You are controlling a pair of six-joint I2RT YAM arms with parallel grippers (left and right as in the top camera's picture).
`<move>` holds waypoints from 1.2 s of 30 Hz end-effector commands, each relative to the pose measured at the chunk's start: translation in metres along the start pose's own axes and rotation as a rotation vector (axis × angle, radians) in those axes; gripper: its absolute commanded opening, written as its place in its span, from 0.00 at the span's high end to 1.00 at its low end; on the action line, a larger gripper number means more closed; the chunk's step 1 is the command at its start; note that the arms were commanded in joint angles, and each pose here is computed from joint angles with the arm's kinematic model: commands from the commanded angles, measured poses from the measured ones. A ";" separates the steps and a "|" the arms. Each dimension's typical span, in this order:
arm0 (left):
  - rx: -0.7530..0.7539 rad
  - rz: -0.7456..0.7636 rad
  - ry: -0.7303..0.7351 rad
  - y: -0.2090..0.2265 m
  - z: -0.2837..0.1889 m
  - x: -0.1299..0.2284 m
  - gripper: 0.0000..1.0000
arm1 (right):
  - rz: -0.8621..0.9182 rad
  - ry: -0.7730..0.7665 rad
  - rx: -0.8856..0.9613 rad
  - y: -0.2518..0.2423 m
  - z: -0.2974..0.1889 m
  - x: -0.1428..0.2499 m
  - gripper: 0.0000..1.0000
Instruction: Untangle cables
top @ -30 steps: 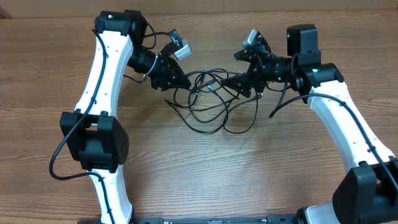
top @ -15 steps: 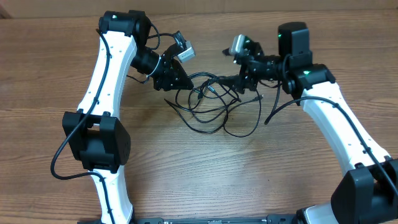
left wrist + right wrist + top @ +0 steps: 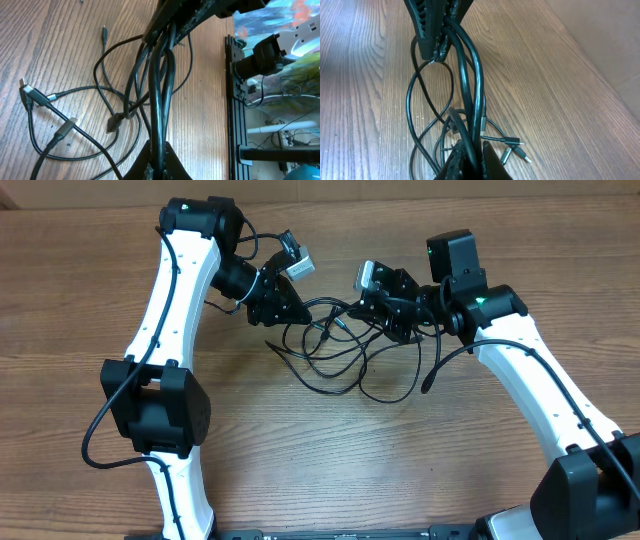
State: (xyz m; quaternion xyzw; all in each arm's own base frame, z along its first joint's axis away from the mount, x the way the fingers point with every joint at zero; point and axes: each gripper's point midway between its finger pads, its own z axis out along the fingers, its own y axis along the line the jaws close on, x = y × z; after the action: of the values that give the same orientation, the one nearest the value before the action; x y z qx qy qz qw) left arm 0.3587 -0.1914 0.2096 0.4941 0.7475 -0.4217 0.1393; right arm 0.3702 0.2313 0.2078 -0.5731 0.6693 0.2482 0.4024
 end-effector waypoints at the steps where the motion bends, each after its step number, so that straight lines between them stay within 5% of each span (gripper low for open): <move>1: 0.002 0.042 -0.022 -0.002 -0.002 -0.006 0.96 | -0.026 -0.020 0.005 -0.002 -0.002 -0.007 0.88; 2: 0.002 0.042 -0.022 -0.002 -0.002 -0.006 0.96 | -0.027 -0.034 -0.007 0.000 -0.002 -0.009 0.81; 5: 0.001 0.042 -0.022 -0.002 -0.002 -0.006 0.96 | -0.026 -0.044 -0.018 0.002 -0.002 -0.011 0.81; 9: -0.002 0.047 -0.024 -0.001 -0.002 -0.007 0.96 | -0.027 -0.045 -0.018 0.002 -0.002 -0.011 0.96; 15: -0.005 0.048 -0.025 0.000 -0.002 -0.007 0.96 | -0.027 -0.080 -0.045 0.006 -0.003 -0.017 0.96; 29: -0.010 0.020 -0.036 0.002 -0.002 -0.009 0.96 | -0.058 -0.526 -0.332 0.037 -0.055 -0.077 0.96; 36: 0.005 0.010 -0.053 -0.001 -0.001 -0.013 0.96 | -0.037 -0.581 -0.365 0.029 -0.067 -0.095 0.96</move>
State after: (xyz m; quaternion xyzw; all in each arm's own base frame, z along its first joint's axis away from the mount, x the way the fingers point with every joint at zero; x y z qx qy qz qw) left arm 0.3632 -0.1946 0.2122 0.4903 0.7443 -0.4273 0.1519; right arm 0.3353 0.2398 0.3028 -0.5723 0.4641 0.4607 0.4948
